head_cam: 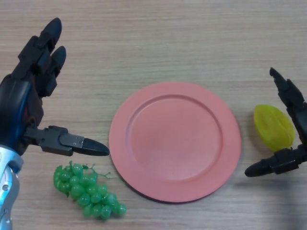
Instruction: Pick up the yellow starfruit and place it on the plate
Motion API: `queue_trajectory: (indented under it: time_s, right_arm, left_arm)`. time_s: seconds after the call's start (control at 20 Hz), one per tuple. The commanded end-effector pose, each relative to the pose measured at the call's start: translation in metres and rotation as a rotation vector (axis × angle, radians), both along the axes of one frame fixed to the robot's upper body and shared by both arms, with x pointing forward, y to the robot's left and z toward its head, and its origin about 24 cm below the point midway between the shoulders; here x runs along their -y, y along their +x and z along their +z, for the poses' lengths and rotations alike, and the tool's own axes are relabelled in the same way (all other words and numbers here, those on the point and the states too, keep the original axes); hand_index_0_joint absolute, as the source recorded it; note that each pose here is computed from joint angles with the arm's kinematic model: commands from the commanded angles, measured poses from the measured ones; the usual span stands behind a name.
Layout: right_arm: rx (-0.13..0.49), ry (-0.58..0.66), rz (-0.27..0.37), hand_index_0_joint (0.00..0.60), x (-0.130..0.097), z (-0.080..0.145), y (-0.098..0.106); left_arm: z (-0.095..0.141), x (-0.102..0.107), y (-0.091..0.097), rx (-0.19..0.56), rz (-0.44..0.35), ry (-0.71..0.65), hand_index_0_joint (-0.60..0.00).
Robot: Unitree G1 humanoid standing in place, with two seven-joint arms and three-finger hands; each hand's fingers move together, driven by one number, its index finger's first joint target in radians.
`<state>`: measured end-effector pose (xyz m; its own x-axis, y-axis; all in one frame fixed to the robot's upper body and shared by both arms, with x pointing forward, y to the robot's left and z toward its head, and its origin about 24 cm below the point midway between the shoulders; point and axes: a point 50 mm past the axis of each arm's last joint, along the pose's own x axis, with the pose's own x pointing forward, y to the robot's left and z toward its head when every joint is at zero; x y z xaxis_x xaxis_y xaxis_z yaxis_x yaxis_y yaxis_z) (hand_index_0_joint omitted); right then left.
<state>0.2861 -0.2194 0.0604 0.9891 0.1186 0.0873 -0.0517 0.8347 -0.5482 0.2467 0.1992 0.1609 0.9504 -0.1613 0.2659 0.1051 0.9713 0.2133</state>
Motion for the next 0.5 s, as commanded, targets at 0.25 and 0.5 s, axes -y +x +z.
queue_trajectory:
  time_s: [0.25, 0.5]
  right_arm:
    - [0.287, -0.086, -0.046, 0.300, 0.018, 0.040, 0.014]
    - [0.262, -0.433, -0.127, 0.600, 0.030, 0.026, 0.022]
  left_arm:
    - [0.034, -0.007, -0.013, 0.236, 0.016, 0.018, 0.000]
    - [0.036, -0.011, -0.017, 0.227, 0.020, 0.015, 0.000]
